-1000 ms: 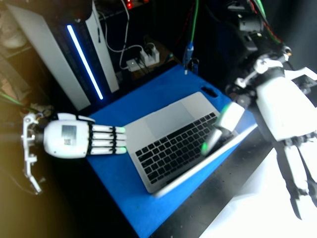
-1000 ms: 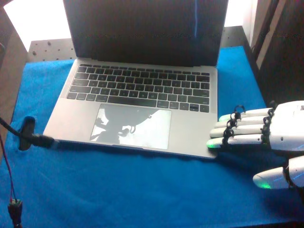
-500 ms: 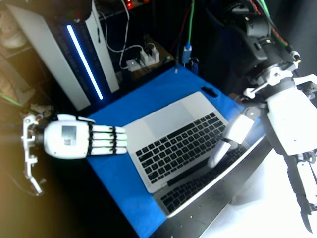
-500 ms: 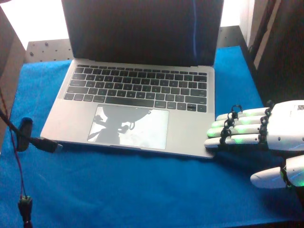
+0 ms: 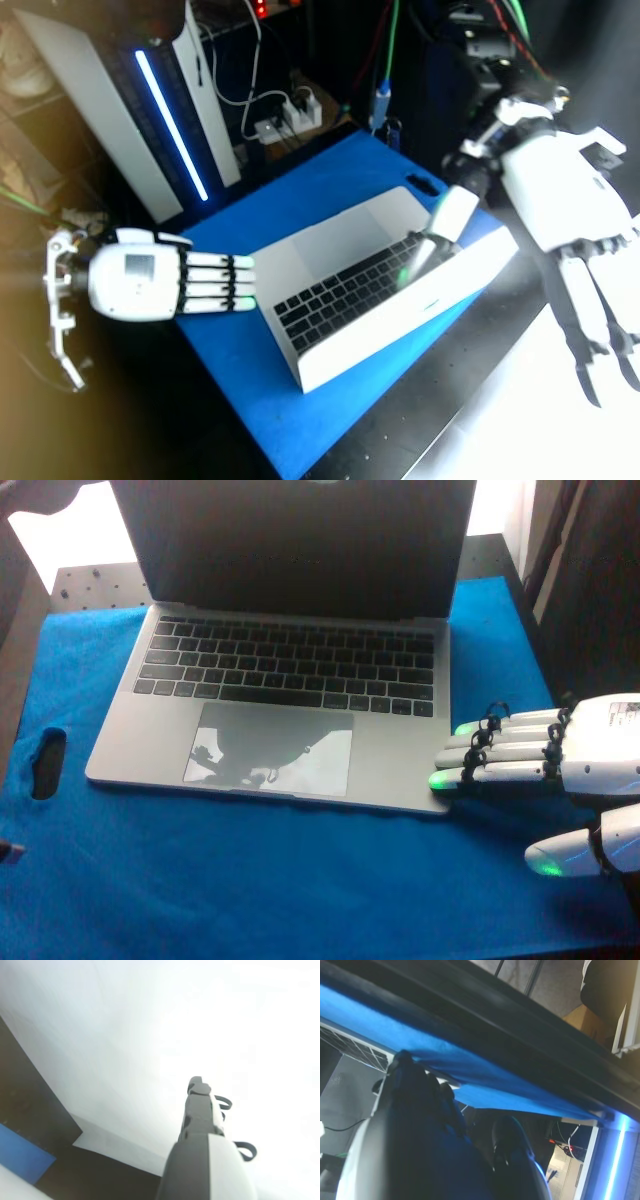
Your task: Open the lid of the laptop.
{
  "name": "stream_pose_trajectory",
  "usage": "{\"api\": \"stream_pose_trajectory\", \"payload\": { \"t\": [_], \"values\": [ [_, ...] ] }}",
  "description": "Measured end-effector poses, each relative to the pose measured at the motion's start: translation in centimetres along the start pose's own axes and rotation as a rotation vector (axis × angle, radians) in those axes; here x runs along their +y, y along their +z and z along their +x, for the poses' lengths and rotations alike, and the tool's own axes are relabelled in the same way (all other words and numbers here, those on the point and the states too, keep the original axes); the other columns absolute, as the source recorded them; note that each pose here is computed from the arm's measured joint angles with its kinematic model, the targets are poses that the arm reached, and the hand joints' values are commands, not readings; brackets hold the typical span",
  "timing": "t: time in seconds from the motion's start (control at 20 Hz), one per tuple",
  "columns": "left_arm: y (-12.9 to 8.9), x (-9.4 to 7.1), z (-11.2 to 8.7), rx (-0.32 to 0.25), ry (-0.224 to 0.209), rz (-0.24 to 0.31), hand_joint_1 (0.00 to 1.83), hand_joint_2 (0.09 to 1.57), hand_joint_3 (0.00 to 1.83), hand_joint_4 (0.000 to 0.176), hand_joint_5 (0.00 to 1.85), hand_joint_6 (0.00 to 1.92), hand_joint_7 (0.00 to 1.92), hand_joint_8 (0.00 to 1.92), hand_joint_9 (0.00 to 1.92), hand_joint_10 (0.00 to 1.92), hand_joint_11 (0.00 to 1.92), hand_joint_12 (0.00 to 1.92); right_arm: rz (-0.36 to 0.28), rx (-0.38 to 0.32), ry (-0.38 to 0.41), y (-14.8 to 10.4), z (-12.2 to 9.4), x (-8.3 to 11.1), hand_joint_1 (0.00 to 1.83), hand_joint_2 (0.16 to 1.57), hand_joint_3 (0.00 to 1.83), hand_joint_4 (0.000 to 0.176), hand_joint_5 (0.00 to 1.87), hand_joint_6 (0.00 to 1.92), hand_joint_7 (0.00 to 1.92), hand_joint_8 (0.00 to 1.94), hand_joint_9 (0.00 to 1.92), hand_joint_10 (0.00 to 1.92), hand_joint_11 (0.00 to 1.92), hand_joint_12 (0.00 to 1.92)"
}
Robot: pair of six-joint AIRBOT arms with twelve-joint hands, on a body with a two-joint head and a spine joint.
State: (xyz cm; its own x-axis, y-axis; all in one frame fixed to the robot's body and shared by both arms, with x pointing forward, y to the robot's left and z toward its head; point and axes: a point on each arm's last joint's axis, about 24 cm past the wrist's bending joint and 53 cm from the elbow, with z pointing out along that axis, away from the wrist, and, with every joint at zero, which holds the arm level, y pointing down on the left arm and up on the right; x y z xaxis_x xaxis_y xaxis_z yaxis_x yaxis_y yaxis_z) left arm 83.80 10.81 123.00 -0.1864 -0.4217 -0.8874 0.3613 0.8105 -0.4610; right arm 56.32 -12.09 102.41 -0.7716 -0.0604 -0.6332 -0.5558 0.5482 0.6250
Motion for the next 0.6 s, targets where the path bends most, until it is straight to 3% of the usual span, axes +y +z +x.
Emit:
{"api": "stream_pose_trajectory", "payload": {
  "t": [0.05, 0.1, 0.15, 0.25, 0.35, 0.45, 0.5, 0.55, 0.6],
  "values": [
    [-0.6, -0.7, -0.1, -0.002, 0.012, 0.023, 0.24, 0.99, 0.03, 0.176, 0.00, 0.00, 0.00, 0.00, 0.00, 0.00, 0.00, 0.00, 0.000, 0.000, 0.001, 0.0, 0.0, 0.0, 0.00, 1.43, 0.00, 0.000, 0.00, 0.00, 0.00, 0.00, 0.00, 0.00, 0.00, 0.00],
    [-1.0, -1.3, -0.1, -0.005, 0.008, 0.041, 0.16, 1.05, 0.01, 0.112, 0.00, 0.00, 0.00, 0.00, 0.00, 0.00, 0.00, 0.00, 0.002, 0.000, 0.001, 0.0, 0.0, 0.0, 0.00, 1.43, 0.00, 0.000, 0.00, 0.00, 0.00, 0.00, 0.00, 0.00, 0.00, 0.00],
    [-1.5, -2.1, -0.3, -0.017, 0.001, 0.066, 0.29, 1.08, 0.02, 0.055, 0.00, 0.00, 0.00, 0.00, 0.00, 0.00, 0.00, 0.00, 0.000, 0.000, 0.001, 0.0, 0.0, 0.0, 0.00, 1.43, 0.00, 0.000, 0.00, 0.00, 0.00, 0.00, 0.00, 0.00, 0.00, 0.00],
    [-2.7, -3.6, -0.9, -0.070, 0.010, 0.122, 0.53, 1.12, 0.02, 0.000, 0.00, 0.00, 0.00, 0.00, 0.00, 0.00, 0.00, 0.00, -0.002, -0.001, 0.012, 0.2, 0.0, 0.1, 0.00, 1.43, 0.00, 0.000, 0.00, 0.00, 0.00, 0.00, 0.00, 0.00, 0.00, 0.00],
    [-3.9, -4.0, -1.1, -0.088, 0.026, 0.149, 0.68, 1.20, 0.01, 0.000, 0.00, 0.00, 0.00, 0.00, 0.00, 0.00, 0.00, 0.00, -0.001, -0.001, 0.020, 0.2, 0.1, 0.0, 0.00, 1.44, 0.00, 0.000, 0.00, 0.00, 0.00, 0.00, 0.00, 0.00, 0.00, 0.00],
    [-5.2, -4.1, -1.6, -0.108, 0.050, 0.171, 0.60, 1.25, 0.02, 0.000, 0.01, 0.00, 0.00, 0.00, 0.00, 0.00, 0.00, 0.00, -0.001, -0.001, 0.024, 0.2, 0.0, 0.0, 0.00, 1.44, 0.00, 0.000, 0.00, 0.00, 0.00, 0.00, 0.00, 0.00, 0.00, 0.00],
    [-6.1, -4.3, -2.0, -0.125, 0.050, 0.183, 0.48, 1.27, 0.02, 0.040, 0.01, 0.00, 0.00, 0.00, 0.00, 0.00, 0.00, 0.00, -0.001, -0.002, 0.026, 0.2, 0.0, 0.0, 0.00, 1.44, 0.00, 0.000, 0.00, 0.00, 0.00, 0.00, 0.00, 0.00, 0.00, 0.00],
    [-6.9, -4.4, -2.5, -0.147, 0.054, 0.197, 0.62, 1.25, 0.01, 0.074, 0.00, 0.00, 0.00, 0.00, 0.00, 0.00, 0.00, 0.00, -0.001, -0.003, 0.027, 0.2, 0.0, 0.0, 0.00, 1.44, 0.00, 0.000, 0.00, 0.00, 0.00, 0.00, 0.00, 0.00, 0.00, 0.00],
    [-8.1, -4.4, -2.9, -0.174, 0.052, 0.214, 0.79, 1.17, 0.00, 0.081, 0.00, 0.00, 0.00, 0.00, 0.00, 0.00, 0.00, 0.00, -0.002, -0.006, 0.033, 0.2, 0.0, 0.1, 0.00, 1.44, 0.00, 0.000, 0.00, 0.00, 0.00, 0.00, 0.00, 0.00, 0.00, 0.00]
  ]
}}
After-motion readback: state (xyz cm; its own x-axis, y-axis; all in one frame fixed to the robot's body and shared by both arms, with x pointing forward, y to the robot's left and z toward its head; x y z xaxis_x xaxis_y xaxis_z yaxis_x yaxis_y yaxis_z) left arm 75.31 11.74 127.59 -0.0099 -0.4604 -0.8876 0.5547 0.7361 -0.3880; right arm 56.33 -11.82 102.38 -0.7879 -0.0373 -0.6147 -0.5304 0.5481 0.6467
